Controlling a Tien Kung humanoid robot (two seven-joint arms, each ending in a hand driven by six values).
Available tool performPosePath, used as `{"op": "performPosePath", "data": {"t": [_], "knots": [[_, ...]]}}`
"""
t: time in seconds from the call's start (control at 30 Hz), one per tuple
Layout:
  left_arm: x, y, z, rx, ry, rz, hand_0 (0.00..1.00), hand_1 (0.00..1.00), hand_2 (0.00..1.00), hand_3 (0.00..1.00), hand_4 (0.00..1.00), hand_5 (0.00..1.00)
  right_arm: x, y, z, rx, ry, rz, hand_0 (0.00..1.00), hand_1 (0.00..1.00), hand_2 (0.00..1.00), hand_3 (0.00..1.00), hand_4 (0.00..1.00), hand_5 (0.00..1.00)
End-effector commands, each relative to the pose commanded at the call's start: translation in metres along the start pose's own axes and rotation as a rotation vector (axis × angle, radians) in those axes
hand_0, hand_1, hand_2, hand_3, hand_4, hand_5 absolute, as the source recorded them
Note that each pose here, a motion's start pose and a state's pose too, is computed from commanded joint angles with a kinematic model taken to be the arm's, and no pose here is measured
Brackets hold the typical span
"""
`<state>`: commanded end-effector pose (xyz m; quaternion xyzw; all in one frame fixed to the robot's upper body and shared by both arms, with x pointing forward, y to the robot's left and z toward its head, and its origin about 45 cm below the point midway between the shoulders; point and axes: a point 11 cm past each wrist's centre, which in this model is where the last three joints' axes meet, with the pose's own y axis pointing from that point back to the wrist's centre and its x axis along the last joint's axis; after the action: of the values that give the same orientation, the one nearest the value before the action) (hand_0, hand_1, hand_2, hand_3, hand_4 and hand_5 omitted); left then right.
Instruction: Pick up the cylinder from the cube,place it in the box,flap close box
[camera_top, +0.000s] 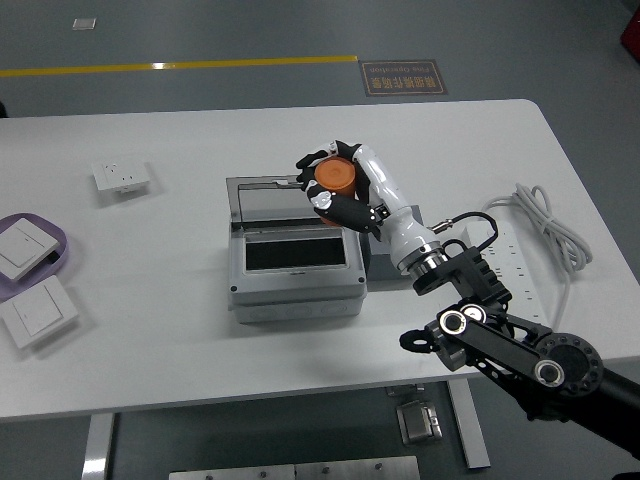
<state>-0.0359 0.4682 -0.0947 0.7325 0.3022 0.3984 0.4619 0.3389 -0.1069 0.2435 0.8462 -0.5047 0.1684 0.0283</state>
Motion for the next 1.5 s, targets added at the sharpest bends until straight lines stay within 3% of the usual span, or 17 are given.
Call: {"op": "performPosePath", "data": {"t": [0.1,0.17,0.3,0.6,0.77,0.93,0.97,1.13,1.17,1.33,1.37,1.5], "knots": [[0.000,0.000,0.000,0.001,0.000,0.000,0.626,0.606,0.536,0.634,0.708,0.310,-0.009,-0.003,-0.001,-0.014,0.061,-0.051,0.161,0.245,0.374,0.294,0.002,0.002],[0.000,0.000,-0.001,0.002,-0.001,0.000,0.626,0.607,0.535,0.633,0.707,0.310,-0.017,-0.006,0.002,-0.043,0.134,-0.104,0.102,0.210,0.363,0.284,0.002,0.002],[0.001,0.000,-0.001,0.002,-0.002,0.002,0.626,0.607,0.535,0.633,0.707,0.310,-0.031,-0.011,0.011,-0.114,0.309,-0.198,0.102,0.210,0.363,0.284,0.002,0.002],[0.001,0.000,-0.003,0.006,-0.003,0.003,0.625,0.607,0.534,0.631,0.705,0.310,-0.038,-0.015,0.029,-0.212,0.697,-0.239,0.090,0.219,0.378,0.304,0.002,0.002],[0.001,0.000,-0.005,0.012,-0.004,0.004,0.625,0.607,0.534,0.632,0.706,0.310,-0.041,-0.018,0.034,-0.192,0.853,-0.253,0.103,0.236,0.385,0.310,0.002,0.002],[0.002,0.000,-0.006,0.014,-0.006,0.006,0.625,0.607,0.534,0.632,0.706,0.310,-0.047,-0.020,0.036,-0.171,0.899,-0.284,0.103,0.236,0.385,0.310,0.002,0.002],[0.002,0.000,-0.006,0.014,-0.006,0.006,0.625,0.607,0.534,0.632,0.706,0.310,-0.048,-0.020,0.036,-0.169,0.904,-0.290,0.364,0.420,0.474,0.445,0.078,0.002],[0.003,0.000,-0.005,0.013,-0.007,0.007,0.625,0.607,0.534,0.632,0.706,0.310,-0.052,-0.022,0.038,-0.163,0.922,-0.308,0.364,0.420,0.474,0.445,0.078,0.002],[0.003,0.000,-0.005,0.012,-0.007,0.007,0.625,0.607,0.533,0.632,0.706,0.310,-0.052,-0.022,0.039,-0.164,0.924,-0.311,0.742,0.647,0.631,0.642,0.395,0.064],[0.003,0.000,-0.004,0.010,-0.009,0.008,0.625,0.607,0.533,0.632,0.706,0.310,-0.049,-0.025,0.040,-0.162,0.929,-0.306,0.742,0.647,0.631,0.642,0.395,0.064],[0.003,0.000,-0.004,0.010,-0.009,0.009,0.625,0.607,0.534,0.632,0.706,0.310,-0.048,-0.025,0.040,-0.162,0.929,-0.305,0.807,0.675,0.663,0.649,0.558,0.349],[0.003,0.000,-0.003,0.007,-0.009,0.009,0.625,0.607,0.534,0.632,0.706,0.310,-0.046,-0.026,0.043,-0.165,0.930,-0.304,0.807,0.675,0.663,0.649,0.558,0.349]]}}
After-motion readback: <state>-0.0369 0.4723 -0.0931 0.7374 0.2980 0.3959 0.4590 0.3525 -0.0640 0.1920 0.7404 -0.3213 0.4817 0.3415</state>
